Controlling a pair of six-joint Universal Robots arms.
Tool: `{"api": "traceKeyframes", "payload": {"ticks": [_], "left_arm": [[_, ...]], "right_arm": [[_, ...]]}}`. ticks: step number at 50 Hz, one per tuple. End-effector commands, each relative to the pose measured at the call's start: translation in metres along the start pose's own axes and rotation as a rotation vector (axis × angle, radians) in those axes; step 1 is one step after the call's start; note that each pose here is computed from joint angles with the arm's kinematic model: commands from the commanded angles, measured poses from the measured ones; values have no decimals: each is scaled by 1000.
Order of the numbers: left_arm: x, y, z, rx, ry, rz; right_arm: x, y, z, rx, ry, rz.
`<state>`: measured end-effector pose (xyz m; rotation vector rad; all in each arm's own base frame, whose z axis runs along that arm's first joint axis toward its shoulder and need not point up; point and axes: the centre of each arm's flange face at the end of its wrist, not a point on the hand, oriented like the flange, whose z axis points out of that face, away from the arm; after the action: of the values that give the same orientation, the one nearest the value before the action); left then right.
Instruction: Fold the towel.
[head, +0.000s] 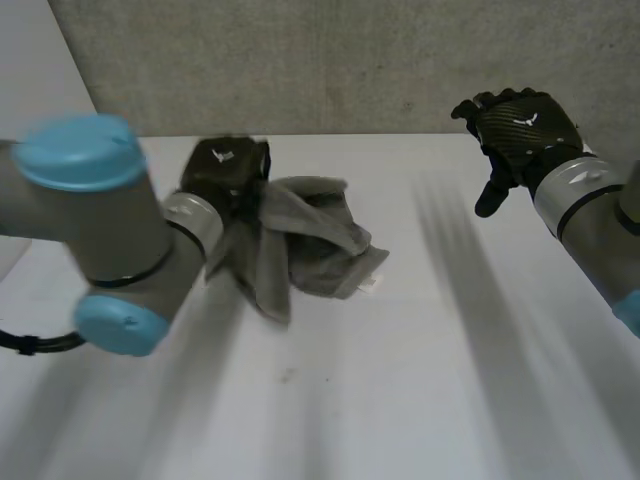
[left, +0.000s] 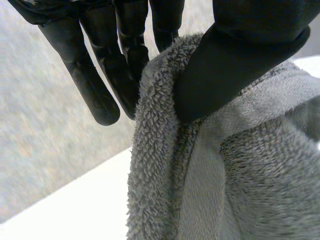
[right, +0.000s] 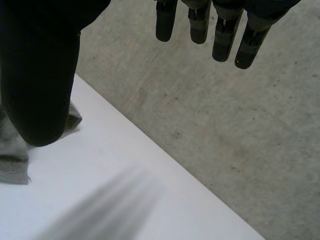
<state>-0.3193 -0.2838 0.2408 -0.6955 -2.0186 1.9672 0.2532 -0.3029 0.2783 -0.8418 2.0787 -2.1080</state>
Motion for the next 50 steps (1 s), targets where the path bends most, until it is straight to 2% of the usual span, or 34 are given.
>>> {"api": "traceKeyframes", "payload": {"ticks": [1,3,4,6,7,8,12,14,15,17,18,20,24,27,34,36,37,38,39,40,42,43,45,47,50], "left_arm": [[-9,-65,-66,151,-1,1],[-11,-85,-94,215,12,2],[-11,-85,-94,215,12,2],[-11,-93,-108,246,27,2],[-10,-101,-121,279,46,5],[-9,-106,-133,305,69,8],[-7,-113,-154,351,105,14],[-6,-115,-161,369,113,16],[-7,-118,-167,384,110,17],[-8,-121,-170,393,106,15],[-8,-122,-172,398,104,14],[-8,-123,-173,401,104,11],[-10,-128,-177,421,103,-18],[-11,-130,-177,423,106,-46],[-14,-128,-173,415,103,-91],[-17,-126,-167,408,91,-94],[-17,-126,-167,408,91,-94],[-22,-127,-163,414,72,-92],[-29,-130,-157,430,46,-86],[-29,-130,-157,431,46,-86],[-46,-132,-133,455,-9,-80],[-46,-132,-133,455,-9,-80],[-51,-131,-120,455,-21,-84],[-55,-131,-101,459,-19,-114],[-53,-134,-93,460,-2,-156]], "right_arm": [[0,18,28,-5,-92,40],[1,24,38,4,-176,135],[1,24,38,4,-176,136],[-10,31,46,5,-292,257],[-10,31,46,5,-293,257],[-16,34,49,-1,-347,317],[-28,40,54,-19,-445,428],[-52,54,53,-73,-528,510],[-52,54,53,-73,-529,510],[-91,62,44,-116,-623,526],[-92,62,44,-116,-623,526],[-123,72,36,-146,-672,513],[-138,80,38,-129,-645,495],[-141,86,45,-94,-572,492],[-132,81,59,-8,-454,554],[-110,56,64,76,-384,602],[-89,39,67,140,-335,595],[-89,39,67,140,-335,595],[-64,20,67,223,-275,576],[-64,20,67,223,-275,576],[-18,-19,59,412,-166,518],[-17,-19,58,413,-166,518],[15,-62,35,606,-112,474],[22,-79,25,672,-102,456],[19,-75,18,627,-120,463]]}}
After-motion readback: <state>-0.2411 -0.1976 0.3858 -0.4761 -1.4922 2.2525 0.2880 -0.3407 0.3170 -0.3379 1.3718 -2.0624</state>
